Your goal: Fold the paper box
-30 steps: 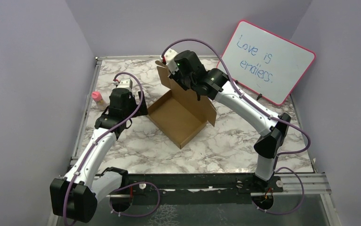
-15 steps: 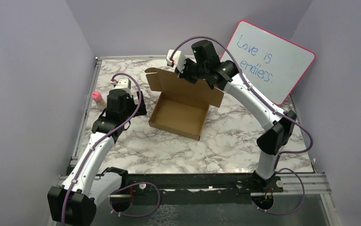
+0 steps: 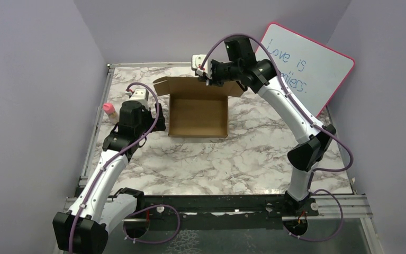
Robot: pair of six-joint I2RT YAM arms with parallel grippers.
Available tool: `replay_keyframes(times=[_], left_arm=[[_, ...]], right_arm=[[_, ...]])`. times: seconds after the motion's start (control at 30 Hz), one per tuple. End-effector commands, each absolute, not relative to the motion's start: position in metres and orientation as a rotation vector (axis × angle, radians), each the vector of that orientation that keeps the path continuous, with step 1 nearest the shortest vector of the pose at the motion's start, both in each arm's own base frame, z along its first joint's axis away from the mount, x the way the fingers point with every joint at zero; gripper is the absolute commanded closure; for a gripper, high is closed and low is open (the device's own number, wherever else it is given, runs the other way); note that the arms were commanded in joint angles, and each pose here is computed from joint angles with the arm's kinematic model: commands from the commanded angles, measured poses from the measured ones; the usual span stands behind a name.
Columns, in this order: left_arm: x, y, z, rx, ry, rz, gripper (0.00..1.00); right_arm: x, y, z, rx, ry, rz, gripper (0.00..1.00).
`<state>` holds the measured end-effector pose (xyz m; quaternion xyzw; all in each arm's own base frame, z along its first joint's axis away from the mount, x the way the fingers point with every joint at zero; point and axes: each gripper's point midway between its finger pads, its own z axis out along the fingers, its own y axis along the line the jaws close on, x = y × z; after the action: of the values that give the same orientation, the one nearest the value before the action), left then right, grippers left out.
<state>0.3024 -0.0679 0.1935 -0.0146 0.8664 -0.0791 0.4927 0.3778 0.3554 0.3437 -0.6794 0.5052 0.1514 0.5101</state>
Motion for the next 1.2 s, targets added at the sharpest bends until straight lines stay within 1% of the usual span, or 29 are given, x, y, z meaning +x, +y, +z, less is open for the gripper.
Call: replay_keyframes(times=[0.0, 0.23, 0.4, 0.43, 0.5, 0.6, 0.7, 0.77, 0.83, 0.97, 1.07, 1.17], left_arm=[[0.298, -0.075, 0.198, 0.025, 2.084, -0.227, 0.01], [0.296, -0.076, 0.203, 0.049, 2.062, -0.235, 0.01], [0.295, -0.072, 0.206, 0.049, 2.044, -0.214, 0.01], [0.295, -0.071, 0.206, 0.05, 2.041, -0.207, 0.01], [0.296, -0.068, 0.208, 0.05, 2.032, -0.187, 0.01], [0.299, -0.062, 0.212, 0.044, 2.013, -0.148, 0.01], [0.303, -0.059, 0.222, 0.041, 1.986, -0.12, 0.01], [0.306, -0.061, 0.229, 0.057, 1.967, -0.126, 0.01], [0.31, -0.062, 0.236, 0.072, 1.951, -0.124, 0.01], [0.317, -0.056, 0.251, 0.084, 1.92, -0.069, 0.01], [0.323, -0.054, 0.263, 0.107, 1.897, -0.042, 0.01], [0.331, -0.058, 0.276, 0.13, 1.866, -0.047, 0.01]], right_arm=[[0.379, 0.365, 0.331, -1.713, 1.132, 0.436, 0.99], [0.376, 0.371, 0.32, -1.765, 1.076, 0.522, 0.99], [0.376, 0.371, 0.322, -1.764, 1.082, 0.524, 0.99], [0.376, 0.37, 0.323, -1.757, 1.08, 0.519, 0.97], [0.374, 0.367, 0.326, -1.738, 1.079, 0.509, 0.87], [0.372, 0.36, 0.33, -1.704, 1.096, 0.47, 0.81], [0.373, 0.349, 0.337, -1.643, 1.131, 0.409, 0.71], [0.373, 0.34, 0.339, -1.605, 1.14, 0.363, 0.57], [0.375, 0.329, 0.342, -1.559, 1.162, 0.309, 0.5], [0.387, 0.299, 0.348, -1.466, 1.239, 0.248, 0.42], [0.392, 0.274, 0.349, -1.415, 1.284, 0.224, 0.33], [0.396, 0.252, 0.347, -1.369, 1.314, 0.196, 0.3]])
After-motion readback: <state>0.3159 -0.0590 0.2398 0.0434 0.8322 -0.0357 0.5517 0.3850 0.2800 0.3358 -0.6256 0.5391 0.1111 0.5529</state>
